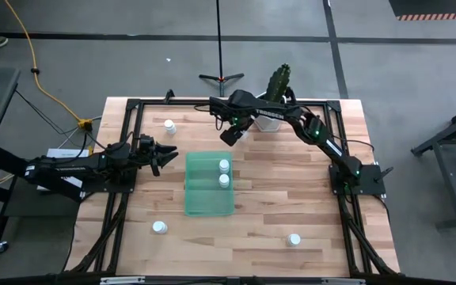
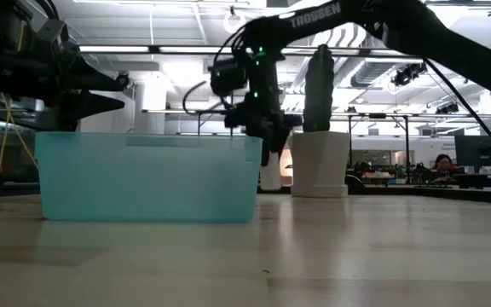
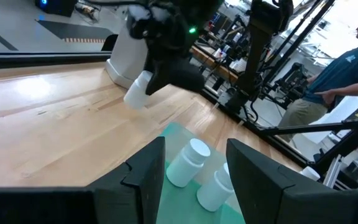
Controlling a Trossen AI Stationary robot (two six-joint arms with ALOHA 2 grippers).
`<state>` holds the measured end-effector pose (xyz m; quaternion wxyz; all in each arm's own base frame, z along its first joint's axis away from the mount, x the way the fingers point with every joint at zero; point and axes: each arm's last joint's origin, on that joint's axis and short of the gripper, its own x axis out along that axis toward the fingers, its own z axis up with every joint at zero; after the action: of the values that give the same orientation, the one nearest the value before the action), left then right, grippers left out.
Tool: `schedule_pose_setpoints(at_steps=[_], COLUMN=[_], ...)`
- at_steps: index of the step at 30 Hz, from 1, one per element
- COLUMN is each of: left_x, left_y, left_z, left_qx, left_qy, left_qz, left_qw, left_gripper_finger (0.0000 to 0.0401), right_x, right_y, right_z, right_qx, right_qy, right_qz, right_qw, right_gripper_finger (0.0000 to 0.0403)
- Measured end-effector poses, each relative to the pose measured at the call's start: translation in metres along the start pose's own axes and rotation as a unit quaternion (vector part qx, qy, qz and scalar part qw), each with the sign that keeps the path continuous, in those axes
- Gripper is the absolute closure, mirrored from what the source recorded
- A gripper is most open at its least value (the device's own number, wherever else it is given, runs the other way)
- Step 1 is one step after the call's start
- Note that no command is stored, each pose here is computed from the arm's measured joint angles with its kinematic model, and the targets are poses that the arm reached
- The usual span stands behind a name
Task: Pick and place pill bottles into a basket
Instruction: Put the pill bottle into the blue bin
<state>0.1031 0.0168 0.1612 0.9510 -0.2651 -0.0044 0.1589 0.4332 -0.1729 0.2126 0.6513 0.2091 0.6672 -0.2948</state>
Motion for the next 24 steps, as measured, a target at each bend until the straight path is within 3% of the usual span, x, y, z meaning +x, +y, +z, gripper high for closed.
schedule_pose_setpoints(at_steps=[24], left_x=[0.0], left_y=[0.0], left_z=[0.0], left_qx=[-0.007], left_qy=[0.0], left_qz=[0.0], left_qw=[1.0], left_gripper_finger=[0.0196], right_x=[-0.092], right_y=[0.071], right_z=[-0.068], right_qx=[-0.072], right_qy=[-0.092], right_qz=[0.07], right_qw=[0.991], right_gripper_finger=[0.0255])
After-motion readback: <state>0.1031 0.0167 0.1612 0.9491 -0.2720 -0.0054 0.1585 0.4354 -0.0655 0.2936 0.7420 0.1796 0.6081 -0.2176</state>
